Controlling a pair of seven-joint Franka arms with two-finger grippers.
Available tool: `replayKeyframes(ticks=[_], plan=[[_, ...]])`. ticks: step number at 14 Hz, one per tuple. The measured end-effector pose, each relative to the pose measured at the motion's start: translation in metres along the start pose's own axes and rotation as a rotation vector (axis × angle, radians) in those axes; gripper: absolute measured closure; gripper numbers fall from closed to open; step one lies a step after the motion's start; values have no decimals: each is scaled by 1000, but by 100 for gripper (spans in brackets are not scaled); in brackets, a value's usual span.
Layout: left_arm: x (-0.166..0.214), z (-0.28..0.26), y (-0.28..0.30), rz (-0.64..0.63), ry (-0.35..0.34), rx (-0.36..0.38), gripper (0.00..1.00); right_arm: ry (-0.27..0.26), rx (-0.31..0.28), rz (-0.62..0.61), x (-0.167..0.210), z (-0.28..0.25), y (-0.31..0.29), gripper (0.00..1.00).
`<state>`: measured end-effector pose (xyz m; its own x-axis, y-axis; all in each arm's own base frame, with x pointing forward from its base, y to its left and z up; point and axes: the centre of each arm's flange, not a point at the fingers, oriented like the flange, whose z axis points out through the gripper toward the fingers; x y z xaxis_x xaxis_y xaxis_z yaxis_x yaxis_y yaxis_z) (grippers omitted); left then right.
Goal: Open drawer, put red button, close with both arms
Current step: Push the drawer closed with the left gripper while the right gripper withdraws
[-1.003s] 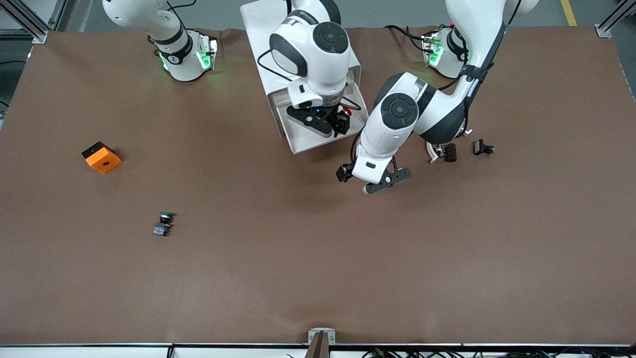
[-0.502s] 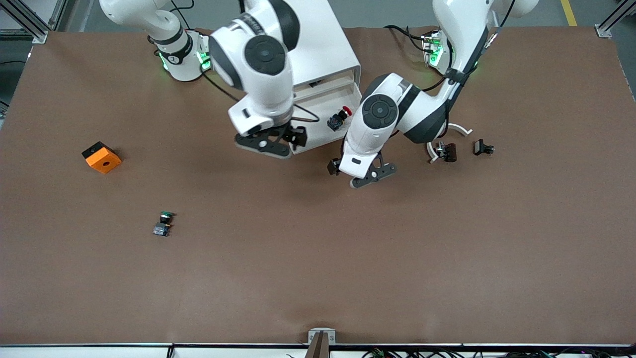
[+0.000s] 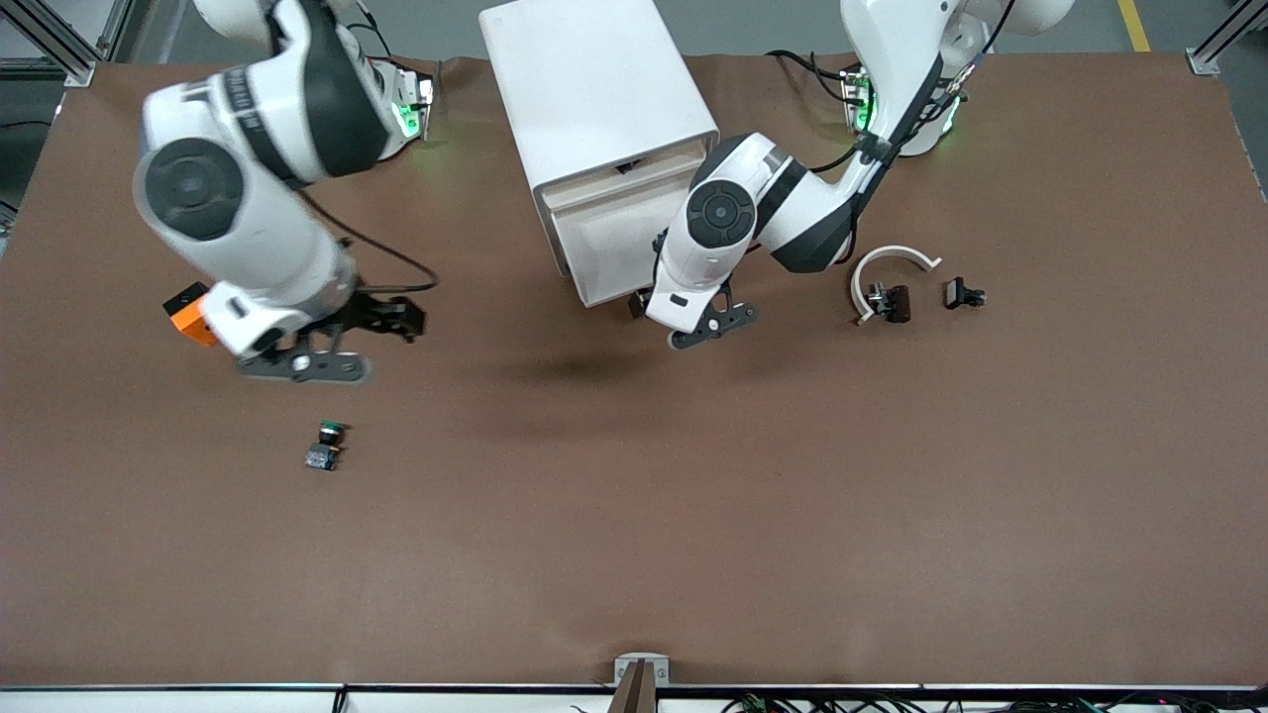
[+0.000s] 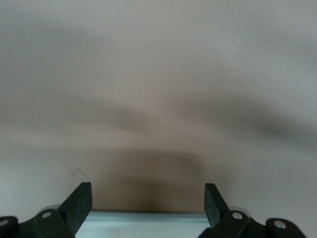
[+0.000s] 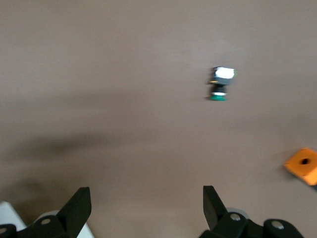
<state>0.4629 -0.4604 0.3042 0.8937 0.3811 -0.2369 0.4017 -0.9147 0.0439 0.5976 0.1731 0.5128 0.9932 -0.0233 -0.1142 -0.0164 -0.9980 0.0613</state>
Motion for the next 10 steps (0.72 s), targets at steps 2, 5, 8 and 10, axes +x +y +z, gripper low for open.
replayKeyframes(ticks=[2,5,8,10], plan=[[-9,5,4,-11,-41,-11,0,-26,7,-36,7,-21,55,0],[-20,17,7,-39,-110,-23,0,-57,23,-53,11,-32,129,0],[-32,32,6,-54,-188,14,0,-76,41,-41,12,-29,192,0],[-41,37,3,-71,-253,42,0,-105,51,-1,7,-30,223,0]])
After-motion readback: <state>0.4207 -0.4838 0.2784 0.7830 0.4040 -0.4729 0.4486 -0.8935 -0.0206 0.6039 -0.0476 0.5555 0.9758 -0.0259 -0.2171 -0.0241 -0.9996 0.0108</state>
